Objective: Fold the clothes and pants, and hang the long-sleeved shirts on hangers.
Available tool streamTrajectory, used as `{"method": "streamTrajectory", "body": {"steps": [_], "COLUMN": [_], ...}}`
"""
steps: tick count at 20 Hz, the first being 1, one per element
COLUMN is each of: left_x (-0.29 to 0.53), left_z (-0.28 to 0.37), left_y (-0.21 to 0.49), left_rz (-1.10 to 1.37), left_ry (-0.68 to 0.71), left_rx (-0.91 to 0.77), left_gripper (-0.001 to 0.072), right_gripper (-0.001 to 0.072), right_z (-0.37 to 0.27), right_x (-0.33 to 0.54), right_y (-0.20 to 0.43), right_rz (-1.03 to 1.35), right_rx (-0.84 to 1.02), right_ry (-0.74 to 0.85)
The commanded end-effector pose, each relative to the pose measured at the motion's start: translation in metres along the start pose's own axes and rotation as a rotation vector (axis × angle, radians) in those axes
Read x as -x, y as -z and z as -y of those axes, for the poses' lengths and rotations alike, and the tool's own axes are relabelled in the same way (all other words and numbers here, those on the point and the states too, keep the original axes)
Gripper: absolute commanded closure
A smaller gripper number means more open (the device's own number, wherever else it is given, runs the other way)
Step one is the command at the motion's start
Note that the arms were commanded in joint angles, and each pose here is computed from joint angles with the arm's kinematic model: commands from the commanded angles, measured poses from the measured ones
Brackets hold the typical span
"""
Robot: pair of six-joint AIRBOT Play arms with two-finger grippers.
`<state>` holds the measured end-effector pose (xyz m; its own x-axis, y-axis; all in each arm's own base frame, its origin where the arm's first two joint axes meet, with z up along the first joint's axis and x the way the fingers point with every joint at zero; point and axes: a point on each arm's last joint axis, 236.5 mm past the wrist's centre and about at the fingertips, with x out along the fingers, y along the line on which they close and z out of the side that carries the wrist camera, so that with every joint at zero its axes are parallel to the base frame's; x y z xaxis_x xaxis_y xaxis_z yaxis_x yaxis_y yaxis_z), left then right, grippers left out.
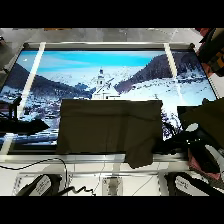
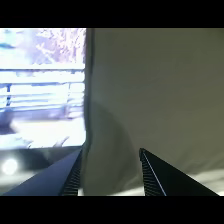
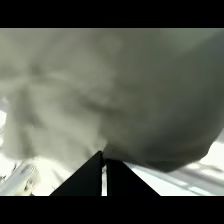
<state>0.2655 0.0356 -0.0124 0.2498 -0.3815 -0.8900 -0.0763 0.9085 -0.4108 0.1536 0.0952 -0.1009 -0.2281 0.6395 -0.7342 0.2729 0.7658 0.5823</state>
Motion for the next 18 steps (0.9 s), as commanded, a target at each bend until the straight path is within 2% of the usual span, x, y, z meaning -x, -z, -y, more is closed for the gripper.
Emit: {"method": "streamTrajectory", "body": {"steps": [1,5,10,18], "left_x": [0.0,-0.026,-0.06,-0.083], "left_z": [-0.021,-0.017,-0.012,-0.017], "left_y": [0.035,0.077,0.104,0.114], "left_rz": [-0.143,-0.248,-0.258,-0.262], "left_ry": [-0.081,-0.03,0.019,0.025], "left_rx": [-0.021,0.027,0.09,0.141], "left_gripper": [0.031,0.0309,0.0306,0.0307], "right_gripper": [0.0694,0.0694,0.0694,0.0694], "right_z": [-0.019,-0.031,-0.032,-0.035], "right_x": [0.009,0.019,0.02,0.02], "right_y": [0.003,-0.018,-0.021,-0.025], "right_rz": [0.027,0.157,0.171,0.185], "right_rx": [0.081,0.102,0.099,0.095], "right_ry": [-0.047,-0.061,-0.065,-0.077]}}
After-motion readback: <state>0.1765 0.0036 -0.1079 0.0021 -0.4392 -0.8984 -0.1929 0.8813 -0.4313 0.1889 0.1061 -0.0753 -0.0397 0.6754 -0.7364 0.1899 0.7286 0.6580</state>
